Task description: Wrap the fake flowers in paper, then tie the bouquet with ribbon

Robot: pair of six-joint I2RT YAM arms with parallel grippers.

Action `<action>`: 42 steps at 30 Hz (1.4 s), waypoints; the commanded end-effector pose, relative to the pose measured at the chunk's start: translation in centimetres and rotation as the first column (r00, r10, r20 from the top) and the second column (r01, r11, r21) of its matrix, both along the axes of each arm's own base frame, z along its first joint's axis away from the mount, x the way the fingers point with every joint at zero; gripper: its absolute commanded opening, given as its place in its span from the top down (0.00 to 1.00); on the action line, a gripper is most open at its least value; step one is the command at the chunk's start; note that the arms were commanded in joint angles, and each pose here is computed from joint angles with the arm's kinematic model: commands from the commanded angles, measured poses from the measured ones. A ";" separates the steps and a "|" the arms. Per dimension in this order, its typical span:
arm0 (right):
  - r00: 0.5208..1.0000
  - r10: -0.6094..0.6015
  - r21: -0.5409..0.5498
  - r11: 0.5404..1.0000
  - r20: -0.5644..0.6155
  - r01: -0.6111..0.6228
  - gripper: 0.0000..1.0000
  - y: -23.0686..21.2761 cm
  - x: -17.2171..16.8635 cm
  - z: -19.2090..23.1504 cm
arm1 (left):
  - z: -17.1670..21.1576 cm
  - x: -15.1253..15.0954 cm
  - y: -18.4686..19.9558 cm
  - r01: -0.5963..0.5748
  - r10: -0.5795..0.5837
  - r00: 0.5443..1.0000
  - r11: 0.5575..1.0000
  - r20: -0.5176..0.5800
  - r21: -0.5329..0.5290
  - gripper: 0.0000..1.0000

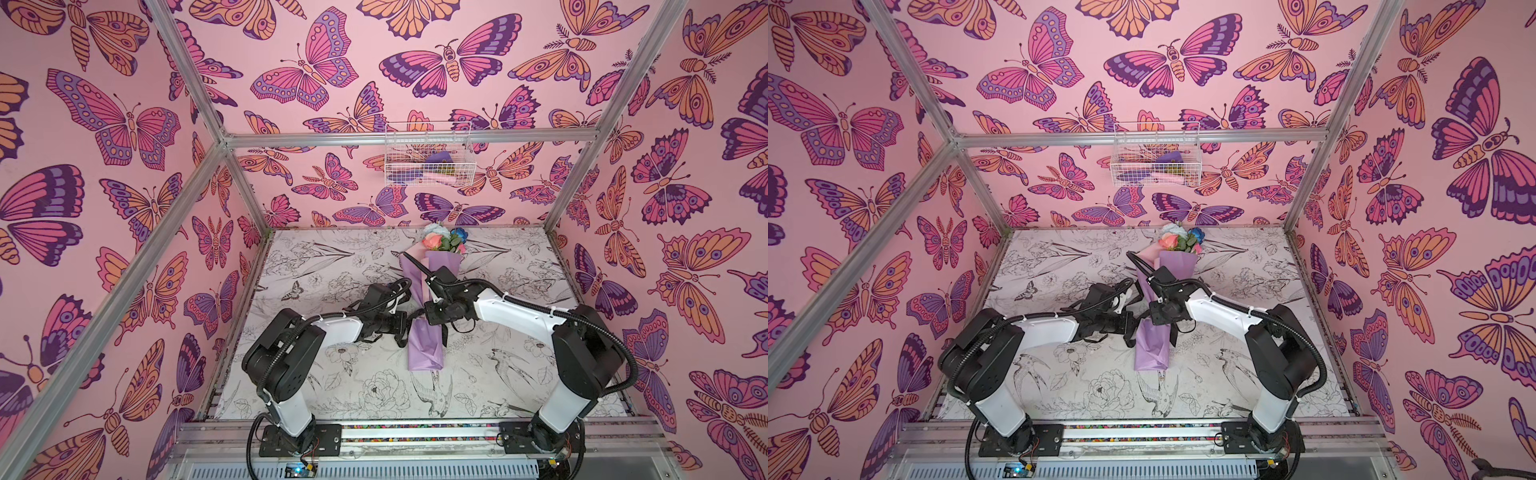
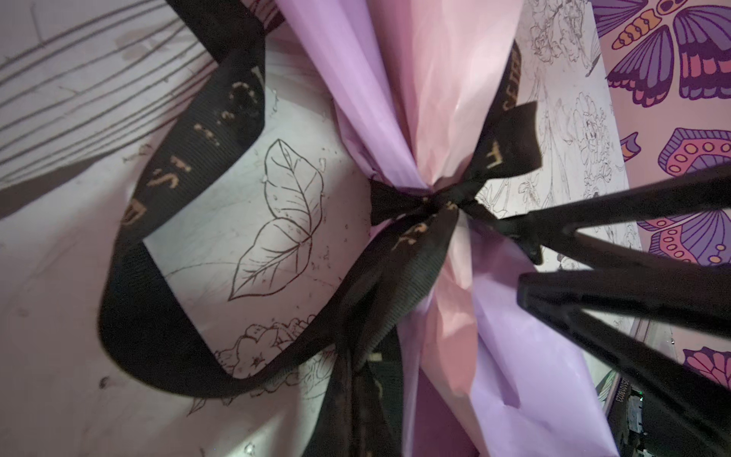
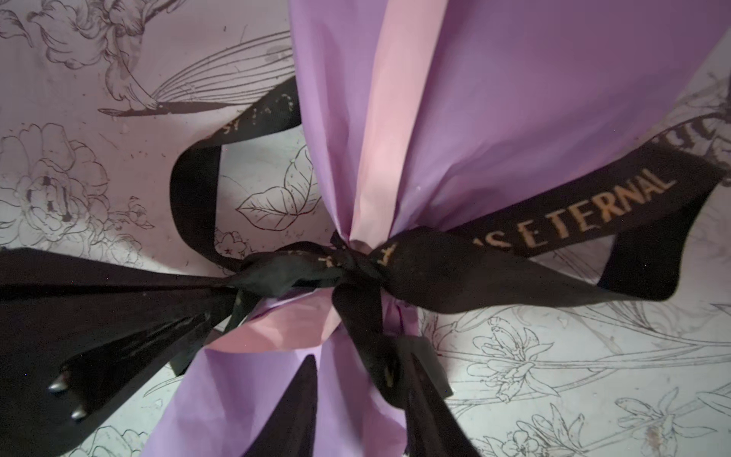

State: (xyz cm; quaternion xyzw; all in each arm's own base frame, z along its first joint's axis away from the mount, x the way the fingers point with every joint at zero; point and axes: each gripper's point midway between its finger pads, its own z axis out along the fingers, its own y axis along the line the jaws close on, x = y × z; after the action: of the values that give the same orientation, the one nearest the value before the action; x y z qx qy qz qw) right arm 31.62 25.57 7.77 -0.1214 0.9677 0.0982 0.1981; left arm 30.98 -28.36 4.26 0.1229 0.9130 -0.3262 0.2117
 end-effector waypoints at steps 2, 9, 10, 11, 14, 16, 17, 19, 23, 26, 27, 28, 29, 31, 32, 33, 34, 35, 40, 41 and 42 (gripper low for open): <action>1.000 0.003 -0.059 0.998 0.021 -0.002 0.75 -0.7 0.3 0.6 | -0.2 0.1 -0.3 0.001 -0.002 1.000 1.000 -0.012 -0.021 1.00; 1.000 -0.001 -0.053 0.999 0.027 0.002 0.96 -1.2 -0.3 1.4 | -0.2 0.1 -0.5 0.002 -0.003 1.000 0.999 -0.016 -0.036 1.00; 1.000 -0.002 -0.052 0.999 0.029 0.003 0.98 -1.3 -0.5 1.5 | -0.1 0.2 -0.7 0.003 -0.003 1.000 0.999 -0.016 -0.043 1.00; 1.000 -0.005 -0.053 0.999 0.028 0.006 1.00 -1.6 -0.6 1.6 | -0.2 0.2 -0.7 0.002 -0.003 1.000 0.999 -0.021 -0.051 1.00; 1.000 -0.007 -0.055 0.998 0.022 0.009 1.00 -2.1 -1.3 1.6 | -0.1 0.1 -1.5 0.006 -0.009 0.999 0.996 -0.032 -0.089 1.00; 1.000 -0.011 -0.065 0.998 0.010 0.011 1.00 -2.5 -1.8 1.4 | 0.0 -0.1 -2.3 0.018 -0.023 0.999 0.993 -0.041 -0.118 1.00; 1.000 -0.013 -0.072 0.997 0.003 0.013 1.00 -2.8 -2.1 1.3 | 0.0 -0.2 -2.6 0.021 -0.027 0.999 0.992 -0.046 -0.126 1.00; 1.000 -0.019 -0.091 0.996 -0.011 0.018 0.94 -3.5 -2.7 1.1 | 0.0 -0.2 -3.1 0.022 -0.028 0.998 0.990 -0.048 -0.137 1.00; 0.999 -0.043 -0.109 0.993 -0.021 0.040 0.78 -5.0 -4.1 1.9 | 0.9 0.2 -1.9 -0.007 0.004 1.000 0.989 -0.020 -0.151 0.75; 0.997 -0.075 -0.108 0.991 -0.004 0.074 0.70 -6.2 -4.8 3.2 | 2.0 0.3 -0.2 -0.032 0.031 0.999 0.989 -0.011 -0.144 0.51; 0.996 -0.085 -0.106 0.991 0.008 0.085 0.68 -6.5 -5.0 3.8 | 2.6 0.2 0.3 -0.037 0.037 0.999 0.989 -0.003 -0.142 0.50; 0.995 -0.098 -0.098 0.990 0.023 0.100 0.66 -7.0 -5.2 4.5 | 3.2 0.2 0.8 -0.046 0.047 0.999 0.990 0.008 -0.135 0.48; 0.993 -0.115 -0.091 0.989 0.037 0.118 0.64 -7.5 -5.4 5.1 | 3.8 0.1 1.4 -0.056 0.059 0.998 0.990 0.022 -0.127 0.47; 0.986 -0.154 -0.085 0.983 0.067 0.160 0.61 -8.6 -5.6 6.3 | 5.2 0.1 2.7 -0.083 0.088 0.995 0.992 0.053 -0.099 0.42; 0.981 -0.175 -0.085 0.980 0.080 0.182 0.60 -9.3 -5.7 6.9 | 5.8 0.2 3.4 -0.101 0.107 0.992 0.991 0.069 -0.084 0.40; 0.975 -0.202 -0.086 0.974 0.097 0.210 0.59 -10.2 -5.8 7.5 | 6.5 0.2 4.5 -0.125 0.130 0.988 0.990 0.087 -0.061 0.37; 0.966 -0.231 -0.090 0.966 0.115 0.242 0.58 -11.2 -5.8 8.2 | 7.4 0.2 5.5 -0.148 0.152 0.982 0.988 0.110 -0.043 0.34; 0.956 -0.262 -0.096 0.957 0.133 0.275 0.57 -12.2 -5.9 8.7 | 8.3 0.3 6.8 -0.182 0.183 0.974 0.983 0.135 -0.020 0.31; 0.865 -0.425 -0.079 0.885 0.267 0.459 0.45 -18.2 -5.9 11.3 | 13.6 0.2 14.6 -0.401 0.352 0.881 0.911 0.317 0.101 0.17; 0.842 -0.455 -0.071 0.867 0.289 0.493 0.42 -19.3 -6.0 11.8 | 14.5 0.1 16.0 -0.436 0.372 0.856 0.893 0.359 0.115 0.12; 0.814 -0.488 -0.064 0.845 0.315 0.531 0.37 -20.7 -6.0 12.2 | 15.5 0.1 17.8 -0.494 0.404 0.815 0.859 0.416 0.134 0.05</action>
State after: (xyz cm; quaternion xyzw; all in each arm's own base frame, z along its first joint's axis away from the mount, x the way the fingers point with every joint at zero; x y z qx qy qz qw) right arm 26.42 8.87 19.52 0.0707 0.9416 0.0090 0.3290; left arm 31.86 -15.91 20.05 0.0181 0.8725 -0.2467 0.4214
